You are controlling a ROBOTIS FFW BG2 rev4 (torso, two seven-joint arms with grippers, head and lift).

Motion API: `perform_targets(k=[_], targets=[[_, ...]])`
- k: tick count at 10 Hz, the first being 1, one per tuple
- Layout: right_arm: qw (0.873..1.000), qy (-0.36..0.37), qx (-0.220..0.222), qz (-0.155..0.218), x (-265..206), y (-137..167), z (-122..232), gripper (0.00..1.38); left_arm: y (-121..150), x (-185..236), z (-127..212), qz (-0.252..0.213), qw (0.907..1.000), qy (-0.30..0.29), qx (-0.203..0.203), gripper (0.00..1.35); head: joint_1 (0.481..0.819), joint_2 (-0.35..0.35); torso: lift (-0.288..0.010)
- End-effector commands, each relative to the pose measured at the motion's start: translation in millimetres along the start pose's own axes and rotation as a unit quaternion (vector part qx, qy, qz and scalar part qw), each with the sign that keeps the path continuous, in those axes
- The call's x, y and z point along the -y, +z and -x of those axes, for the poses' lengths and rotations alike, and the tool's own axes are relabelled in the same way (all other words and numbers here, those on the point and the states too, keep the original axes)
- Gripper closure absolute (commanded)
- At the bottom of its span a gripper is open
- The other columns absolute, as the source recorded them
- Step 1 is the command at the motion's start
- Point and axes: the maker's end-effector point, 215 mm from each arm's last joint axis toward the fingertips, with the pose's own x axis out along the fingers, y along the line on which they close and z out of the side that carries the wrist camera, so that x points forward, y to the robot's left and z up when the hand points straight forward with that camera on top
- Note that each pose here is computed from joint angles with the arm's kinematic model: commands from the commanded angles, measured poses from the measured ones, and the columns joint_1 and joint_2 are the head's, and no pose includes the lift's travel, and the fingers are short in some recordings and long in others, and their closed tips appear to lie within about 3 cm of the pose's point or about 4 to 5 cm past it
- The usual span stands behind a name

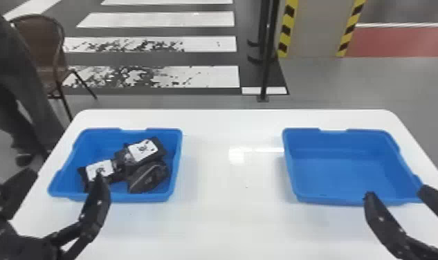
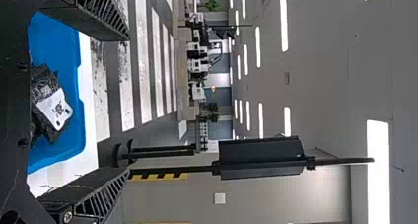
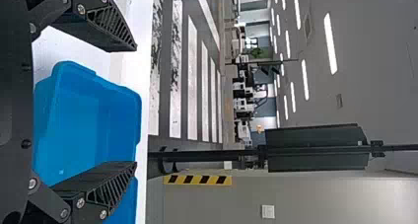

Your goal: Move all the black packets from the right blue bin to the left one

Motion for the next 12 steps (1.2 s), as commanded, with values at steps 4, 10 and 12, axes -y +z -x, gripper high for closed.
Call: perform_targets(k=[4,10,12], targets=[[1.0,-0.003,0.007,0.001,2.1,1.5,0.1,0.22,-0.8,-1.1,-1.3,-0.005,1.0,-0.001,0.002,0.09,0.695,0.03,-0.14],[1.0,-0.003,0.007,0.001,2.0,0.2,-0.5,0.22,1.5,-4.1,1.0,-0.003,1.0,0.002,0.009,0.09,0.695,0.036,-0.14],[1.0,-0.004,0.009,0.0,2.4,0.5,-0.3,0.22,3.1,-5.0,1.1,-0.003,0.9999,0.002,0.011,0.09,0.695,0.037,-0.14]])
